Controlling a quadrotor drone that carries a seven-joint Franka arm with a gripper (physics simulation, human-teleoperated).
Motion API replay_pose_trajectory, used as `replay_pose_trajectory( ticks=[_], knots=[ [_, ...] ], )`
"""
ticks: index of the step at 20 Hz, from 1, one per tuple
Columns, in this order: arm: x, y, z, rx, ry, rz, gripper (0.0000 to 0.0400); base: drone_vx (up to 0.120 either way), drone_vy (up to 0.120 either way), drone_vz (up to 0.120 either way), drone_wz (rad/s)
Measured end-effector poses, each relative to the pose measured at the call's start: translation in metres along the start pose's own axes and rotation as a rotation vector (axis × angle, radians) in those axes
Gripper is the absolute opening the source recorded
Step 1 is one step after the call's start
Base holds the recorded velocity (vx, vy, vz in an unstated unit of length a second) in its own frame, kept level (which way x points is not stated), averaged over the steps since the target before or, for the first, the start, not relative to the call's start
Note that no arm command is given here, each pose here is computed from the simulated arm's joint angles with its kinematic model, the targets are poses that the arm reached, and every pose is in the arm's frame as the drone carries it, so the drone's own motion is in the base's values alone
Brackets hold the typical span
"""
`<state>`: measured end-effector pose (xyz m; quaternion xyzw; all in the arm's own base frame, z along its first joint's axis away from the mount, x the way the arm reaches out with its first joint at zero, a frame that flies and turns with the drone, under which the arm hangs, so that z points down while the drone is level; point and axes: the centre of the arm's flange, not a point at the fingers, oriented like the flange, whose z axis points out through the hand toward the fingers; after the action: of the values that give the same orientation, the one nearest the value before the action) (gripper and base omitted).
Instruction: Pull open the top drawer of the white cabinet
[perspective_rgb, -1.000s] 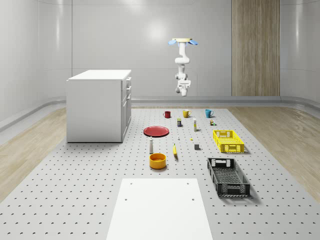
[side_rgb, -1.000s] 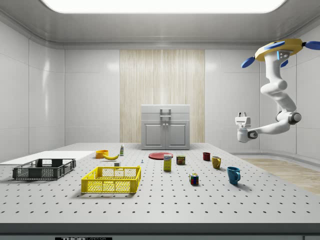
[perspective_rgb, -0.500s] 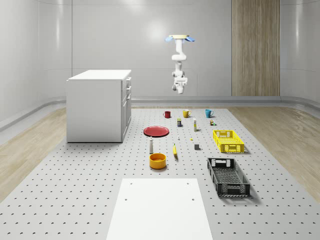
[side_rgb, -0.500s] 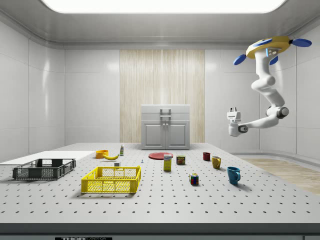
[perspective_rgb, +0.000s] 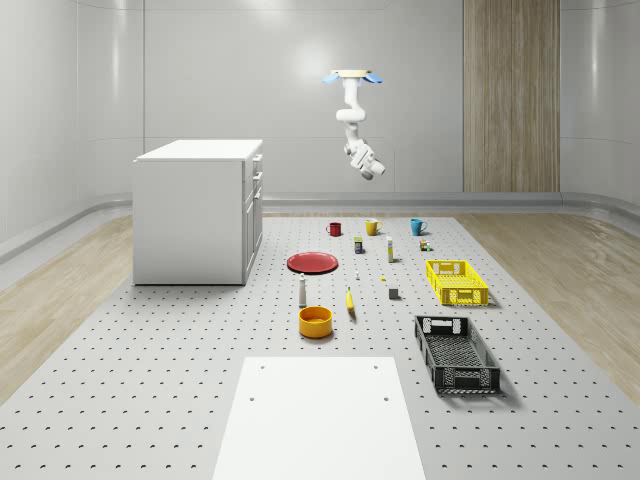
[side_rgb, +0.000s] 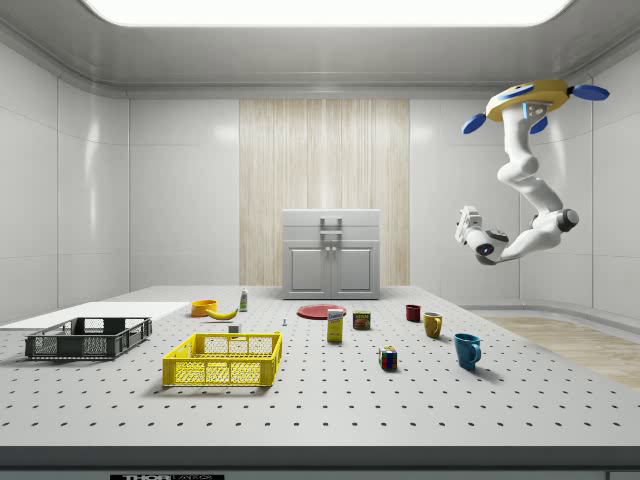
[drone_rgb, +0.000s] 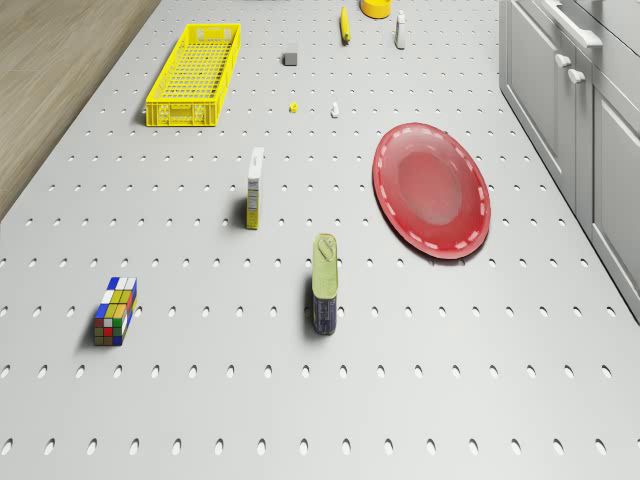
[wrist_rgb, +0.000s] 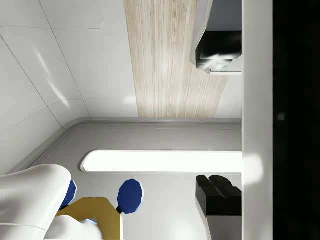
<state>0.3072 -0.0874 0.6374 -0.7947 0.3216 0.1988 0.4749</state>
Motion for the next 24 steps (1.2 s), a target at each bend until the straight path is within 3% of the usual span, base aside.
replay_pose_trajectory(
  ticks=[4, 8, 17, 21, 24],
  knots=[
    [0.018, 0.016, 0.003, 0.165, -0.185, -0.003, 0.0308, 0.0, -0.12, 0.0, 0.0],
    [0.027, 0.024, 0.006, 0.248, -0.277, -0.005, 0.0306, 0.0, -0.12, 0.0, 0.0],
    [0.033, 0.029, 0.01, 0.311, -0.347, -0.006, 0.0305, 0.0, -0.12, 0.0, 0.0],
    [0.034, 0.03, 0.011, 0.319, -0.356, -0.006, 0.0305, 0.1, -0.11, 0.0, 0.0],
    [0.034, 0.03, 0.011, 0.322, -0.359, -0.006, 0.0305, 0.093, 0.0, 0.0, 0.0]
  ],
)
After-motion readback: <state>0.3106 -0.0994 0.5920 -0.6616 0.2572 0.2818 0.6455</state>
